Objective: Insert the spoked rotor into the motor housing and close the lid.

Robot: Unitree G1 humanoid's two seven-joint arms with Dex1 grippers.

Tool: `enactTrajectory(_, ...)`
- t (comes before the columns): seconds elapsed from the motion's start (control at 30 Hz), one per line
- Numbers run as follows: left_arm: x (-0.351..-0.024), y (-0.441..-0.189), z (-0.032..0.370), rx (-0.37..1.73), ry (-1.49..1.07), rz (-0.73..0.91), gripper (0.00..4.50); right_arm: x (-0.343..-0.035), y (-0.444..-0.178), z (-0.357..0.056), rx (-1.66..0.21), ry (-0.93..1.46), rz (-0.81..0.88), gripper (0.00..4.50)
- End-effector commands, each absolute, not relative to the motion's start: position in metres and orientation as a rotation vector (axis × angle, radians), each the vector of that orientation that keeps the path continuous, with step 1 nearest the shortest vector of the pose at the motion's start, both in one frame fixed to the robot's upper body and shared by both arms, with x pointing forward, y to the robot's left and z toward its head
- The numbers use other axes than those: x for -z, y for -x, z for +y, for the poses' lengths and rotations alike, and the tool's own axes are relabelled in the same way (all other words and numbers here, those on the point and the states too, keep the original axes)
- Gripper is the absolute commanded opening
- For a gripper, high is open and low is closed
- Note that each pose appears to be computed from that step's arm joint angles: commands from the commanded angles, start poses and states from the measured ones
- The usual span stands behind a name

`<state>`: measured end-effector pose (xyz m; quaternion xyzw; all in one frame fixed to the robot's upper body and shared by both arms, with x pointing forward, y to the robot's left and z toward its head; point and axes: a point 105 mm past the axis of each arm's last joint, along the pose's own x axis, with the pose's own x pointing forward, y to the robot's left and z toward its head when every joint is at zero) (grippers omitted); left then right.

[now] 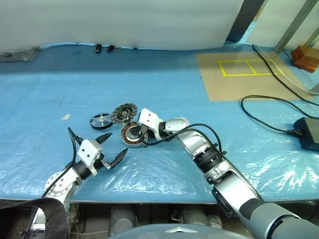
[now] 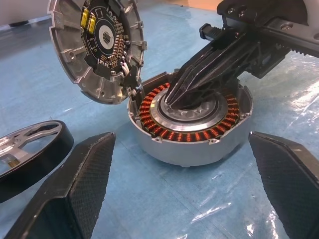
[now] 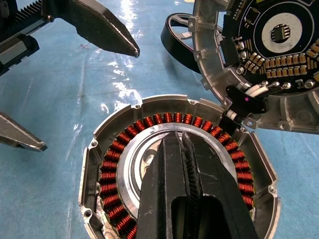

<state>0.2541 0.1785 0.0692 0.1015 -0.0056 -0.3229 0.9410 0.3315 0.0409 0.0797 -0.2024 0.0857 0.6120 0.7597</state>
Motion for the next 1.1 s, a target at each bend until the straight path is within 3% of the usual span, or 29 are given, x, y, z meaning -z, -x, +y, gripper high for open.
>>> enactTrajectory(0.03, -0.091, -0.263, 0.184, 0.623, -0.201, -0.091, 4.5, -0.105, -0.327, 0.041, -1.384, 0.31, 0.12, 0.03)
enactTrajectory(0.17, -0.119, -0.282, 0.193, 0.604, -0.22, -0.16, 4.5, -0.128, -0.33, 0.026, -1.386, 0.25, 0.058, 0.03)
enactTrajectory(0.33, -0.152, -0.304, 0.217, 0.634, -0.24, -0.139, 4.5, -0.126, -0.33, -0.004, -1.35, 0.309, 0.079, 0.03)
enactTrajectory(0.63, -0.171, -0.349, 0.249, 0.805, -0.386, 0.082, 4.5, -0.121, -0.319, -0.022, -1.319, 0.308, 0.114, 0.03)
enactTrajectory(0.87, -0.168, -0.378, 0.26, 0.864, -0.466, 0.218, 4.5, -0.12, -0.319, -0.02, -1.253, 0.272, 0.099, 0.03)
enactTrajectory(0.97, -0.16, -0.382, 0.259, 0.895, -0.47, 0.279, 3.87, -0.117, -0.317, -0.023, -1.23, 0.268, 0.104, 0.0)
enactTrajectory(1.1, -0.152, -0.382, 0.254, 0.946, -0.452, 0.371, 2.52, -0.115, -0.318, -0.029, -1.189, 0.252, 0.108, 0.0)
